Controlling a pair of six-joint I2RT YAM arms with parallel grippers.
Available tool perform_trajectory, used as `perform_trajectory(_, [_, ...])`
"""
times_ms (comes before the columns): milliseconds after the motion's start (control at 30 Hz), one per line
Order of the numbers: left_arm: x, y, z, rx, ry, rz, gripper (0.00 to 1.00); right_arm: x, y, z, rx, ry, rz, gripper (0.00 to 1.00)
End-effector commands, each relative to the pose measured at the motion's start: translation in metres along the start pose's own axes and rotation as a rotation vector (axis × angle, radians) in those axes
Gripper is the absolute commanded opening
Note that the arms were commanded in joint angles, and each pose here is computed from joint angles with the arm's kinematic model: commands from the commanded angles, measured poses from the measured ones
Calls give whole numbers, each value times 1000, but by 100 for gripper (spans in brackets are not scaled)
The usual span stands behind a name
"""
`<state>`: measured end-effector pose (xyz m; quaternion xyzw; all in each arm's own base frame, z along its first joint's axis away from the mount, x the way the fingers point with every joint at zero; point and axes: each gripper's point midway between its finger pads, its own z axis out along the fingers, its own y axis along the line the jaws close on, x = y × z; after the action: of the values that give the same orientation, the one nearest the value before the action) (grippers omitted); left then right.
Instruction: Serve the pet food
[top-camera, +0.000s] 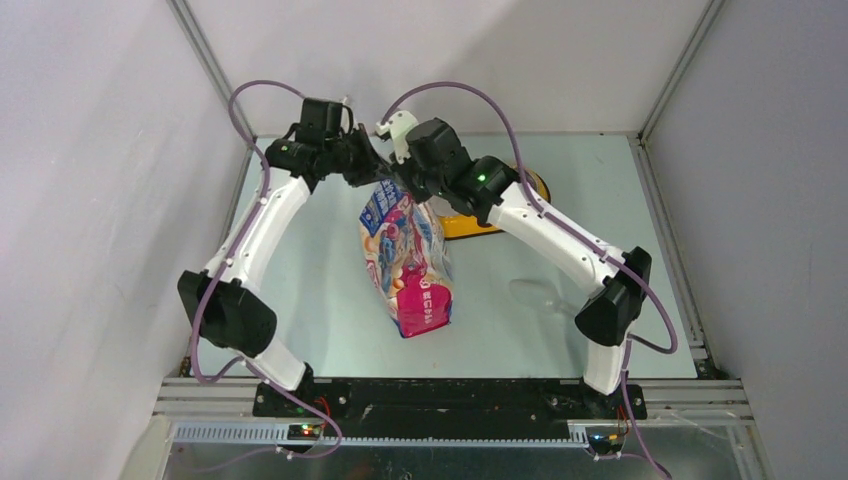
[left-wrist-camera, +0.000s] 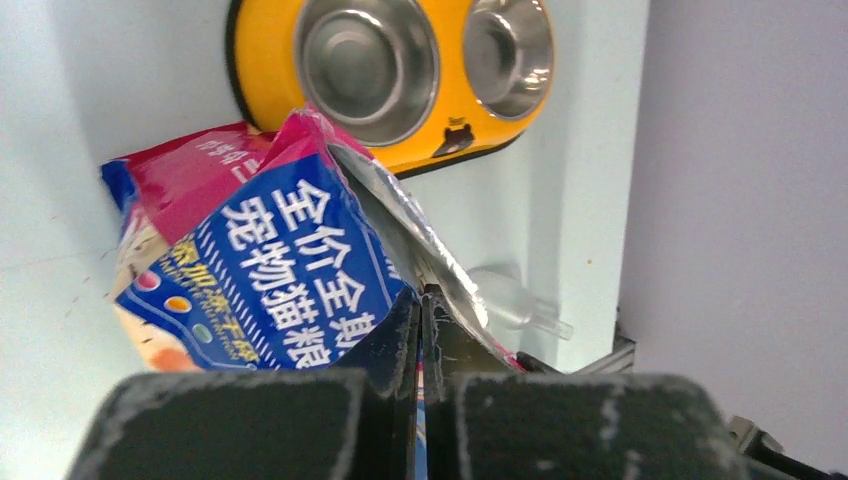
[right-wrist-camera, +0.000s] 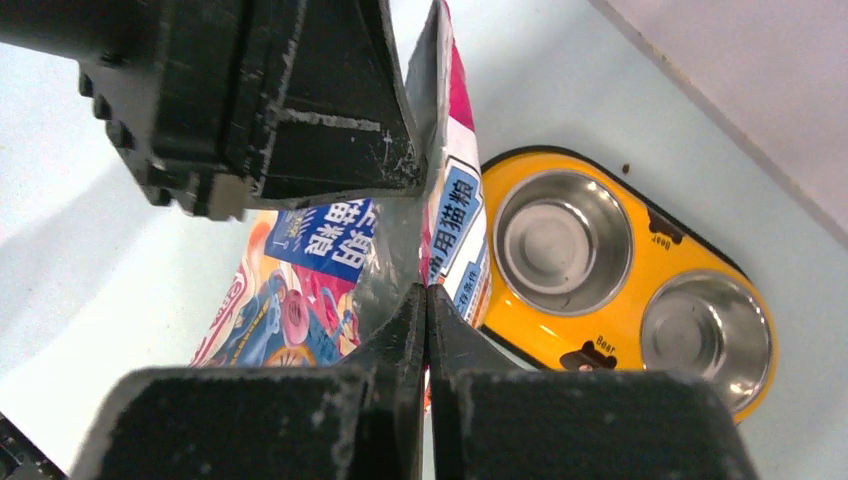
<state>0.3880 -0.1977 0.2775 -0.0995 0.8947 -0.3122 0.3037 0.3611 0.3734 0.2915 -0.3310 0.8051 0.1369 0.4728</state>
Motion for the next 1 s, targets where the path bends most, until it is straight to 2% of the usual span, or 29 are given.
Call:
perform_trajectory(0, [21,84,-17,-338,44,17,0,-37,-25,-10,113,-89,-157,0])
perform_trajectory(100, [30,111,-20,-396,76,-11,0,-42,-35,-11,154,-96,-205,0])
perform_trajectory(267, [35,120,-25,-399,85,-18,0,-42,-44,-15,176,-90,-230,0])
perform_trajectory(400, [23,98,-29,-307,42,2,0,-40,-40,-22,144,-90,-200,0])
perform_trajectory(500, [6,61,-39,-158,-12,28,0,-38,-29,-25,63,-91,-124,1])
perform_trajectory(533, [-6,46,-45,-105,-51,48,0,-36,-21,-27,18,-85,-108,15])
perform_trajectory(633, [-22,7,-56,58,-91,104,0,-29,-4,-27,-63,-55,-16,42])
perform_trajectory(700, [-28,-8,-64,109,-113,139,0,-20,5,-24,-101,-23,8,49])
perform_trajectory(767, [-30,-12,-70,115,-131,161,0,-15,10,-20,-116,-6,12,51])
perform_trajectory(967, [-27,1,-76,59,-150,189,0,-11,4,-9,-89,10,12,51])
